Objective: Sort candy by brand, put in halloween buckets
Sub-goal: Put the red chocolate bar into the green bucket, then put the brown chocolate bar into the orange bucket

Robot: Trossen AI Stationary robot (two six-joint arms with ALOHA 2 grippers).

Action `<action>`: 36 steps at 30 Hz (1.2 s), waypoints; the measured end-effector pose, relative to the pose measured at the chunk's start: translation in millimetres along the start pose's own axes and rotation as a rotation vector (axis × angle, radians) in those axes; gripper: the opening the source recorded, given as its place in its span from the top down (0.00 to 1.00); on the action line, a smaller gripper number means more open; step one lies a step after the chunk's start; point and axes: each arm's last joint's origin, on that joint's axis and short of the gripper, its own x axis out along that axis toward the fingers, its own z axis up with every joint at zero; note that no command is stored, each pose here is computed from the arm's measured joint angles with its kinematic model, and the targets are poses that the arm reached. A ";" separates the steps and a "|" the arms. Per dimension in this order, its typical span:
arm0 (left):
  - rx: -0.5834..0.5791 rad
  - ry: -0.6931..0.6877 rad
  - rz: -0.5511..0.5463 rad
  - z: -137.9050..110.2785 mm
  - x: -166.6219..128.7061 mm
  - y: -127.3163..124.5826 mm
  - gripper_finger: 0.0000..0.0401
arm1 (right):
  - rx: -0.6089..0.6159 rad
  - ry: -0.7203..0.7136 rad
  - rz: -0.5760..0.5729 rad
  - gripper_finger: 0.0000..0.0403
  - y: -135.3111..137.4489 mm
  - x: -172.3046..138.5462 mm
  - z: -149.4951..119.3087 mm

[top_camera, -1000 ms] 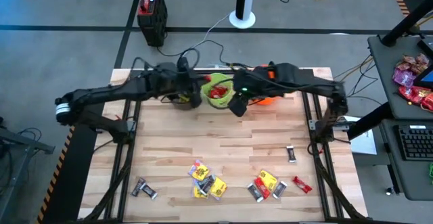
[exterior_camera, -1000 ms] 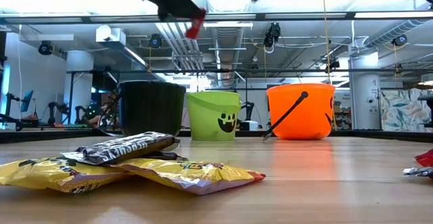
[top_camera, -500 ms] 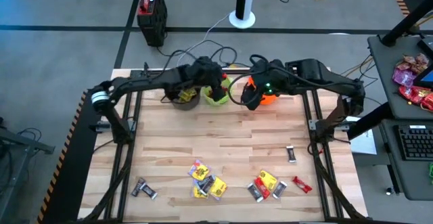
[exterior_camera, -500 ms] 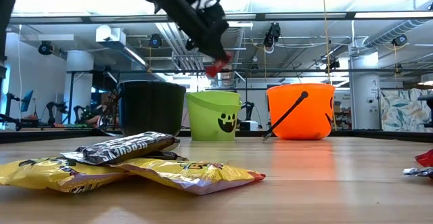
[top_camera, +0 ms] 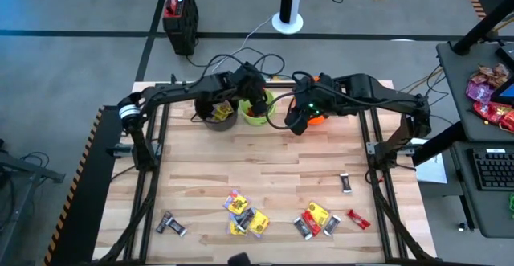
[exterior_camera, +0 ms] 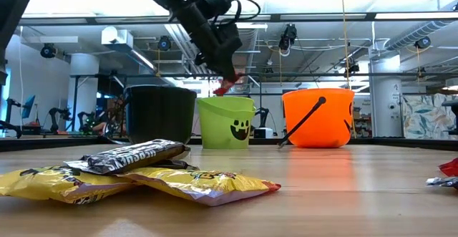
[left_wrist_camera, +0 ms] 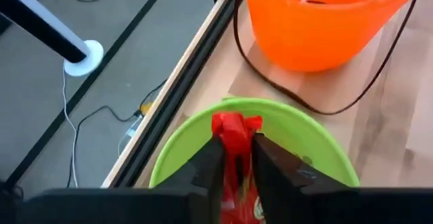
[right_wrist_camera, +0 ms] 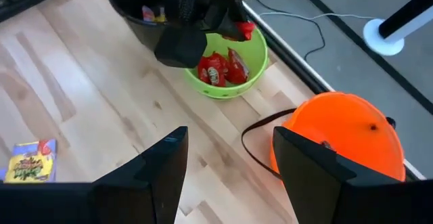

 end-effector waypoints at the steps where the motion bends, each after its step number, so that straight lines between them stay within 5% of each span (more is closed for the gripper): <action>1: 0.000 0.002 -0.001 -0.2 0.0 -0.3 0.83 | 0.000 0.001 0.002 0.48 0.0 0.0 0.0; 11: -0.026 0.110 -0.018 -9.2 -10.9 -4.9 0.66 | -0.042 0.111 0.104 0.48 2.0 -0.8 -6.7; 16: -0.100 0.214 -0.124 -15.9 -52.0 -25.5 0.66 | -0.023 0.314 0.156 0.48 5.9 -1.4 -25.9; 21: -0.145 0.169 -0.205 -21.8 -110.1 -72.5 0.68 | 0.013 0.409 0.262 0.48 22.2 0.1 -52.4; 29: -0.240 0.003 -0.153 -63.2 -199.8 -132.7 0.69 | 0.108 0.599 0.108 0.48 29.3 41.1 -117.3; 36: -0.340 -0.048 -0.003 -101.5 -240.1 -124.9 0.69 | 0.298 0.838 -0.044 0.48 13.6 72.2 -195.0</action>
